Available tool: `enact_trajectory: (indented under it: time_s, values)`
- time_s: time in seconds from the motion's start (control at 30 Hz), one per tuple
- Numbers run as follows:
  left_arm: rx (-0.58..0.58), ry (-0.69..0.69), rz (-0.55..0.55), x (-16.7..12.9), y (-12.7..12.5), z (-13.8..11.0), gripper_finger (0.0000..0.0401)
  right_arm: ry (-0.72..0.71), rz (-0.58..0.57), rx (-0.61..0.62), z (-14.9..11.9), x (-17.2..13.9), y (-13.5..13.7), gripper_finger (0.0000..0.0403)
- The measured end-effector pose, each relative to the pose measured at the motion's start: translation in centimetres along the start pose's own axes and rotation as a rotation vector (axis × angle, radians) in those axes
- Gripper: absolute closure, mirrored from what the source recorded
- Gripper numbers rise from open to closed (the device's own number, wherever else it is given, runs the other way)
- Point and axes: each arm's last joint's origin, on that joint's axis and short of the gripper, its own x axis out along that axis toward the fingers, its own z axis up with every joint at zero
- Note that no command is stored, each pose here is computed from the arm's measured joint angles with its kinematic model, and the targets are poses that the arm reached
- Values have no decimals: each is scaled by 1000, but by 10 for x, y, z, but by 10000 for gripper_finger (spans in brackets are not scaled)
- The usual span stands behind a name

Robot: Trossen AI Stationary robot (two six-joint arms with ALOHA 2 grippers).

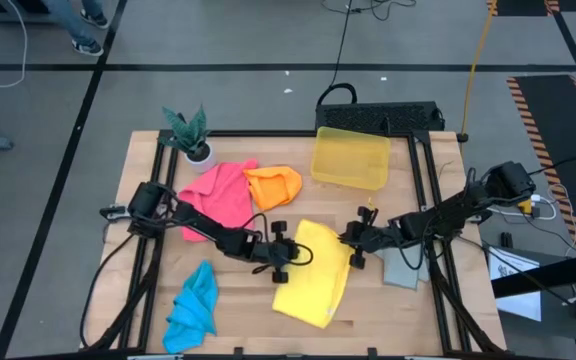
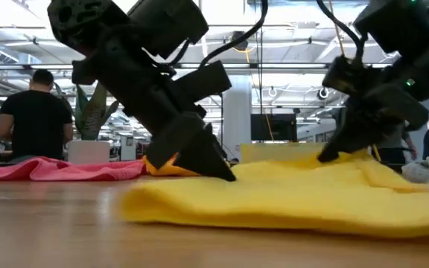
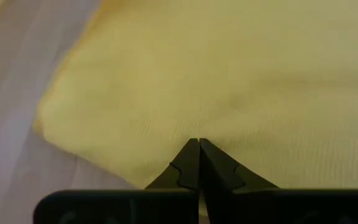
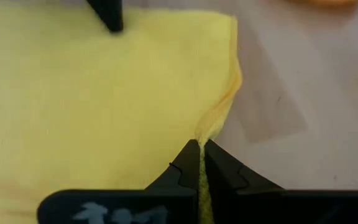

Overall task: Fold microfiber towels
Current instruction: Fold the yellow kitchen towel

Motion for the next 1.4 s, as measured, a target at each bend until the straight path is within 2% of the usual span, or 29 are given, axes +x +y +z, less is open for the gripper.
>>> enact_trajectory:
  time_s: [0.23,0.33,0.5,0.6,0.77,0.9,1.03,1.17,1.3,1.4]
  values:
    - [9,-38,-27,-11,-7,8,385,15,-12,2,-3,1,-5,393]
    - [4,-39,-30,-12,-8,8,384,9,-27,42,1,2,-8,363]
    - [0,-42,-32,-12,-9,8,398,36,-18,103,12,4,-14,289]
    - [-1,-44,-31,-12,-9,8,390,23,-4,106,22,5,-16,249]
    - [-3,-47,-32,-12,-9,9,385,36,-35,123,22,14,-22,225]
    - [-6,-48,-32,-12,-9,9,397,48,-48,126,16,31,-22,237]
    - [-17,-48,-34,-12,-10,9,389,33,-66,129,12,44,-23,265]
    - [9,-52,-44,-14,-16,9,384,56,-118,102,8,50,-27,314]
    - [40,-67,-23,-19,-29,8,397,53,-125,55,8,50,-27,382]
    - [55,-100,-31,-25,-41,9,393,40,-121,28,11,45,-27,394]
